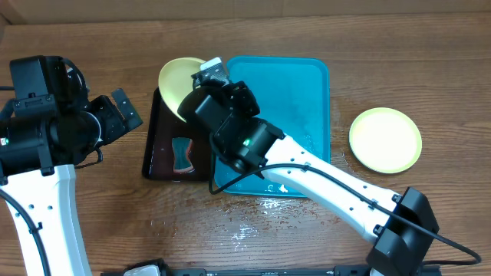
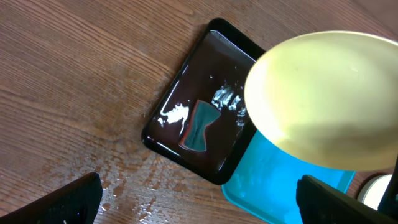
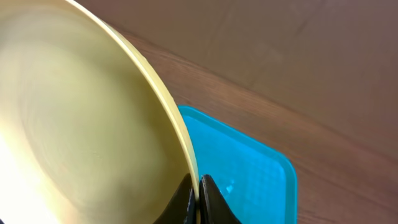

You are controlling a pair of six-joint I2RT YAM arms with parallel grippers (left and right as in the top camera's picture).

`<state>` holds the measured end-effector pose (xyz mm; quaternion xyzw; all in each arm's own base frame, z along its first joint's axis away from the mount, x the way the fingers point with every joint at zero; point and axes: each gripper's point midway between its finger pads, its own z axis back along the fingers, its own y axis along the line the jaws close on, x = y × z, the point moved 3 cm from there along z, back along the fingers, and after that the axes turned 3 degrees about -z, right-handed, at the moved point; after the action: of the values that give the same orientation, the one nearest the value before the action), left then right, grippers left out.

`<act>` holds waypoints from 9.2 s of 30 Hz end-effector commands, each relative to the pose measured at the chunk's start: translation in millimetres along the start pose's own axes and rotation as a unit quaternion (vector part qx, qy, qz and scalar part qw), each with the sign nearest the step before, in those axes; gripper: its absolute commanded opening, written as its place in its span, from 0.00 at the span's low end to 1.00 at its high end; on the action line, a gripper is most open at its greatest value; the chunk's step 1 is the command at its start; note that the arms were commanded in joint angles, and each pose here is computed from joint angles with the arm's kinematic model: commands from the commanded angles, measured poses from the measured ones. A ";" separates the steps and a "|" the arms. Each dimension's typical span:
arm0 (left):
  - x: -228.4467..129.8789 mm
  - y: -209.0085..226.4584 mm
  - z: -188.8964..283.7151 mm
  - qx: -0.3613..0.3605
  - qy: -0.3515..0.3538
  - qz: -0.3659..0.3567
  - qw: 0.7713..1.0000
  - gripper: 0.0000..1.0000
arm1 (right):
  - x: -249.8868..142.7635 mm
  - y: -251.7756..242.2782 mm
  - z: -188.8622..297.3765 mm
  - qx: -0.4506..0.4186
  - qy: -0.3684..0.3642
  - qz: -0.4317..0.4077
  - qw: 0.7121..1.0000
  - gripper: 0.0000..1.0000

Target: Clean dirty plates on tray and stack at the side

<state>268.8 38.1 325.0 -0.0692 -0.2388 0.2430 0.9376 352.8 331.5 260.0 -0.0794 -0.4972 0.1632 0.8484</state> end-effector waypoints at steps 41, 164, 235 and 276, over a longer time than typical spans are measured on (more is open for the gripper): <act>3.4 1.8 0.7 0.005 -0.006 -0.003 1.000 1.00 | -11.2 -87.8 -44.3 0.393 0.215 -0.332 0.830 0.04; 3.5 1.6 0.6 0.005 -0.006 -0.003 1.000 1.00 | -241.0 -227.7 86.0 0.055 -0.253 -0.243 0.935 1.00; -124.7 15.8 -104.1 -0.175 -0.486 -0.178 0.838 1.00 | -241.0 -227.7 86.0 0.055 -0.253 -0.243 0.935 1.00; -133.5 21.0 -121.9 -0.161 -0.446 -0.183 0.861 1.00 | -241.0 -227.7 86.0 0.055 -0.253 -0.243 0.935 1.00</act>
<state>216.3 -10.9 157.5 -0.0647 -0.6734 0.0363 0.7356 213.9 30.3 174.7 0.1343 -0.6884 -0.0067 0.7127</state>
